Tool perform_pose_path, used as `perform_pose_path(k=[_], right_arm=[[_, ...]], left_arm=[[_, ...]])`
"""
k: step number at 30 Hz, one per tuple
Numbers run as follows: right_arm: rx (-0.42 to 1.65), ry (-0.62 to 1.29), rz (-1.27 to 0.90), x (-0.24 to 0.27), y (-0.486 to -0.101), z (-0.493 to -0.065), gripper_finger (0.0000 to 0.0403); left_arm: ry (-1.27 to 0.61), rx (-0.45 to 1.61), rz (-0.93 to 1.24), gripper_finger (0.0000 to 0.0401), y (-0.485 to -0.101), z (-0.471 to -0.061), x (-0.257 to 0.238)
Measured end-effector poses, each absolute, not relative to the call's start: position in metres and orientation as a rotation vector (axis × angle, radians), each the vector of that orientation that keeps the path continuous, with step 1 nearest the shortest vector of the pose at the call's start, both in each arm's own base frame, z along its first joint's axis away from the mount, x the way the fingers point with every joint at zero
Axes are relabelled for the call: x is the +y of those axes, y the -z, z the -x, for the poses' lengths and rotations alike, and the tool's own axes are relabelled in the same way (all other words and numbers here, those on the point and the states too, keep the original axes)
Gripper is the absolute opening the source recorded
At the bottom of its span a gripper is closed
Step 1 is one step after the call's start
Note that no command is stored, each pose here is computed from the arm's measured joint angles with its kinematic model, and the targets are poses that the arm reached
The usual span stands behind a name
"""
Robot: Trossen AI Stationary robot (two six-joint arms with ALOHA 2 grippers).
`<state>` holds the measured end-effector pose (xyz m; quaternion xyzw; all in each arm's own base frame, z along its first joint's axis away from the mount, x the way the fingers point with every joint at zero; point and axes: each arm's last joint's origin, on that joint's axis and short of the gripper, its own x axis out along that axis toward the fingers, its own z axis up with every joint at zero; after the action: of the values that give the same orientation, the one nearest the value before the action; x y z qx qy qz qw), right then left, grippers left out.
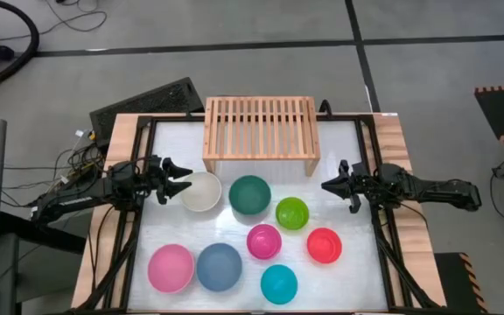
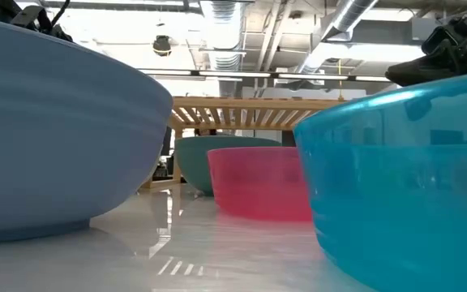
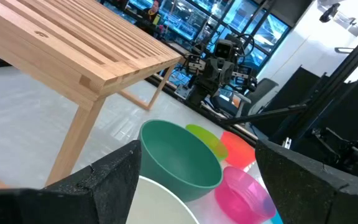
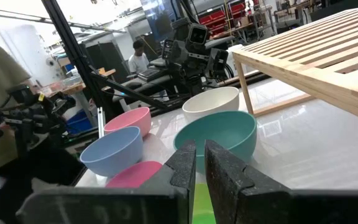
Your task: Place and stack bowls onto a shelf
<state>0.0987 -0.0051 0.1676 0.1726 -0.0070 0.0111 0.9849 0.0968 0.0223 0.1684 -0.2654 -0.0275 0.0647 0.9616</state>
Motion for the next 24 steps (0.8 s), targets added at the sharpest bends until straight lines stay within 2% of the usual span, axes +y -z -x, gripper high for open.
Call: perform_pose_path(k=[6, 12, 19, 24], right_arm=[[-0.014, -0.022, -0.347, -0.0051, -0.1676, -0.0987, 0.0063], [-0.014, -0.022, -0.347, -0.0051, -0.1676, -0.0987, 0.0063], [-0.014, -0.022, -0.347, -0.0051, -0.1676, -0.0987, 0.0063], [-0.014, -0.022, -0.347, -0.0051, -0.1676, -0.0987, 0.0063]], left_arm=[[-0.254, -0.054, 0.407, 0.03, -0.1668, -0.0962, 0.0257], [-0.345, -0.074, 0.374, 0.03, -0.1674, -0.0954, 0.0283], [-0.337, -0.108, 0.589, 0.03, -0.167, -0.0954, 0.0282], [-0.406, -0.172, 0.652, 0.03, -0.1695, -0.0944, 0.0304]])
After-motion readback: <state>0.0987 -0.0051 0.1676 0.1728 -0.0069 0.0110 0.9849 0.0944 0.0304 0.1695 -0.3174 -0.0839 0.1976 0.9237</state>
